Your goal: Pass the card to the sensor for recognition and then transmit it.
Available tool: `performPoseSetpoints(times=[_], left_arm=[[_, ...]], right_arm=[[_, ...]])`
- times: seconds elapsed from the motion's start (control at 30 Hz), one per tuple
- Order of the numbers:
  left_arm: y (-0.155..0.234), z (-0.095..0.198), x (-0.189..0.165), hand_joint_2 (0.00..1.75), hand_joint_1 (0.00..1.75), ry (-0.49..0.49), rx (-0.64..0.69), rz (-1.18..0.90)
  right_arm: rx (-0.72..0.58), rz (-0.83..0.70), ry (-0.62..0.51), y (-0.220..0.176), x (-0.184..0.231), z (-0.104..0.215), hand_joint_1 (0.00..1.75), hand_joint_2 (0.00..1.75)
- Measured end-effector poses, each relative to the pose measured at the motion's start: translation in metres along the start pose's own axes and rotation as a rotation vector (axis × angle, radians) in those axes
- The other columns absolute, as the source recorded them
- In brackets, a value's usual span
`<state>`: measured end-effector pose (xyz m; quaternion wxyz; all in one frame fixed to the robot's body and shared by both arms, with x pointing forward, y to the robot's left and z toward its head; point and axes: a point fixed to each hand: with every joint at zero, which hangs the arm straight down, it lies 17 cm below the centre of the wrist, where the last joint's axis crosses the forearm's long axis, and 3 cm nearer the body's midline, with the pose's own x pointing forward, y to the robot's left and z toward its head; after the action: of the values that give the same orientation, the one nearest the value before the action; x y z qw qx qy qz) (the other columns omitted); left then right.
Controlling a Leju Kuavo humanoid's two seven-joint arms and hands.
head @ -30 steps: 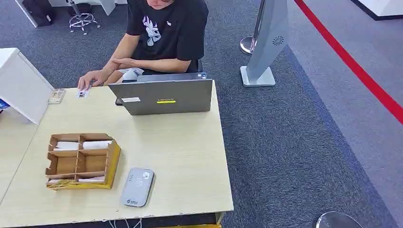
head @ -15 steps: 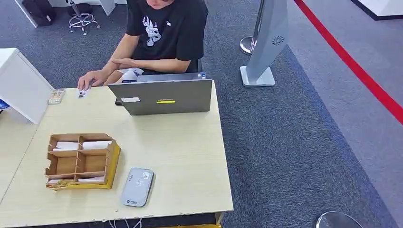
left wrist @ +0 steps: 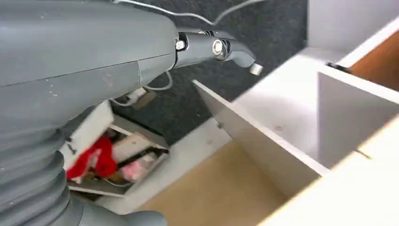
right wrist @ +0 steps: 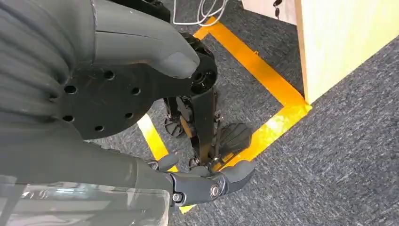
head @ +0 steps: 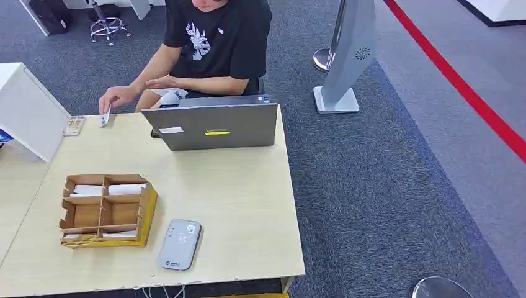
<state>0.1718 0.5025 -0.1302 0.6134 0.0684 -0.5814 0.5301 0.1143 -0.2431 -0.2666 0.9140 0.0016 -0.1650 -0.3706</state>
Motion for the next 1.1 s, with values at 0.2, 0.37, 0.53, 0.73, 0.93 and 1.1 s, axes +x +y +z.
performPoseSetpoints(times=[0.2,0.37,0.53,0.73,0.93,1.1], left_arm=[[-0.054,0.002,0.037,1.75,0.0,-0.074,-0.23,0.082],[-0.103,0.026,0.111,1.75,0.0,-0.286,-0.401,0.131],[-0.122,0.061,0.198,1.75,0.0,-0.592,-0.393,-0.087],[-0.238,0.126,0.25,1.75,0.0,-0.828,-0.622,-0.297],[-0.309,0.166,0.272,1.75,0.0,-1.01,-0.714,-0.492],[-0.399,0.134,0.248,1.75,0.0,-1.164,-0.59,-0.878]], right_arm=[[0.001,0.001,-0.005,0.0,0.0,0.0,0.0,1.75],[-0.005,-0.009,0.004,0.002,-0.006,0.001,0.0,1.75],[0.014,-0.029,-0.014,0.007,-0.005,0.003,0.0,1.75],[0.039,-0.016,-0.03,0.014,0.0,0.003,0.0,1.75],[0.098,-0.083,-0.072,0.024,0.01,0.006,0.0,1.75],[0.236,-0.13,-0.283,0.061,0.065,0.017,0.0,1.75]])
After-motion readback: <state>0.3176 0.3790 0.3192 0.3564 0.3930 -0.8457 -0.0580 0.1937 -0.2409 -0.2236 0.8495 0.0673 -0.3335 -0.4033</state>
